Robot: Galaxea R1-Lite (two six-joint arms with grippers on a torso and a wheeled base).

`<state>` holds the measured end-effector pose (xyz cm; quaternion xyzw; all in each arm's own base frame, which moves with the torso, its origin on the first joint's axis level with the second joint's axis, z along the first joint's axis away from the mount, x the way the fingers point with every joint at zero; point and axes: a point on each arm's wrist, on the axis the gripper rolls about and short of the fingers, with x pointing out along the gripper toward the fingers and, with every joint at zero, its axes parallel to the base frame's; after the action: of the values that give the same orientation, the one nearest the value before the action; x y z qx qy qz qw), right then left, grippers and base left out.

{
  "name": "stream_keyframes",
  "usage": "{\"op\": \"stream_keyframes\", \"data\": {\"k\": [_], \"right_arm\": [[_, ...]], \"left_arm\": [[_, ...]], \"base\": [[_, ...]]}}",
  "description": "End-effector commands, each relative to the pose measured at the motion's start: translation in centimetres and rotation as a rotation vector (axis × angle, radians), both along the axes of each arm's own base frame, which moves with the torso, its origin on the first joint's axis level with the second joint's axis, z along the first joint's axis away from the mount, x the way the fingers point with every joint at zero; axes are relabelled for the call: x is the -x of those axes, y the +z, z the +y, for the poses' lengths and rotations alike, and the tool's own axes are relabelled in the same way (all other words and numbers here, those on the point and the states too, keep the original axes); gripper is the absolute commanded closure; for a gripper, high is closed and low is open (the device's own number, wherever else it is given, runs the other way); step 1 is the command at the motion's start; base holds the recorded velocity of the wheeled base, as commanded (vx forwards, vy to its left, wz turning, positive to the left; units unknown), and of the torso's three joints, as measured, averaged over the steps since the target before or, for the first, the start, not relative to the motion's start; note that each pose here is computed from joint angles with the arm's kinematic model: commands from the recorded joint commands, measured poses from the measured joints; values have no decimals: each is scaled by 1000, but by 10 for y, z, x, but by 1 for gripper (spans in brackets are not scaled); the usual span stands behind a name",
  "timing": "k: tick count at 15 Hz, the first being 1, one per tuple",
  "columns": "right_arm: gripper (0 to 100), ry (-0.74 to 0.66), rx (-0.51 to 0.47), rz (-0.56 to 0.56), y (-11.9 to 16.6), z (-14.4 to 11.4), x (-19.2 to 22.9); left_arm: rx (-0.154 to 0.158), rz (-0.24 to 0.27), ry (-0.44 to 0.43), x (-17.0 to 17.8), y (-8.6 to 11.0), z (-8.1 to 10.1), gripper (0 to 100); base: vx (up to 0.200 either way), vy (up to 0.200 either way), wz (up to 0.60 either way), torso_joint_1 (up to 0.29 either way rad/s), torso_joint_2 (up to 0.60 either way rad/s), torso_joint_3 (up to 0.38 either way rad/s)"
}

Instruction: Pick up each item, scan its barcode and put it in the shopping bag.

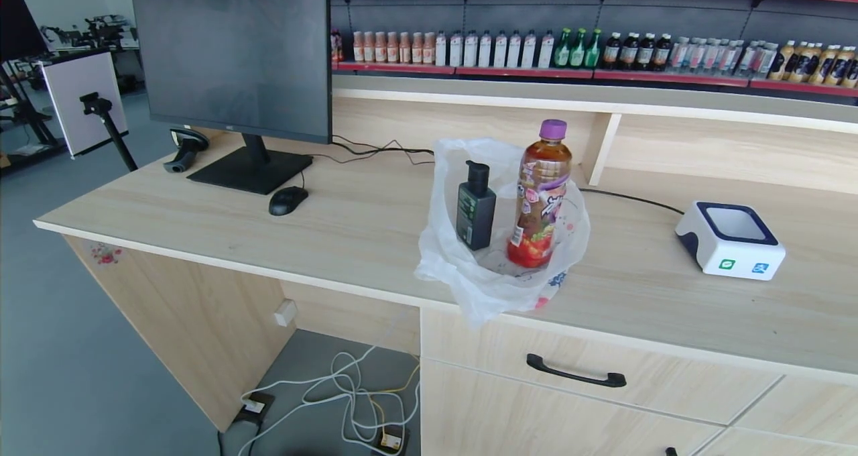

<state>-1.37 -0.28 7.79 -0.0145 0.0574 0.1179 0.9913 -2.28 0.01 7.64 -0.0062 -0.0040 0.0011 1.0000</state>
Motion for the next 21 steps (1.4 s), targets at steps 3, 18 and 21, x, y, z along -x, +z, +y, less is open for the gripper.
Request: {"op": "stream_keyframes", "data": {"k": [3,18,21], "right_arm": [[0,-266,-17,-47,-2,4,4],[0,-222,-45,-110,-3,3,9],[0,-222,-43,-110,-3,3,9]], "left_arm": [[1,0,1,0,0,0,0],[1,2,2,0,0,0,0],[0,2,1,0,0,0,0]], "base": [[0,0,0,0,0,0],[-160,0,-240,1,2,3],[-133,0,0,-2,2,0]]}}
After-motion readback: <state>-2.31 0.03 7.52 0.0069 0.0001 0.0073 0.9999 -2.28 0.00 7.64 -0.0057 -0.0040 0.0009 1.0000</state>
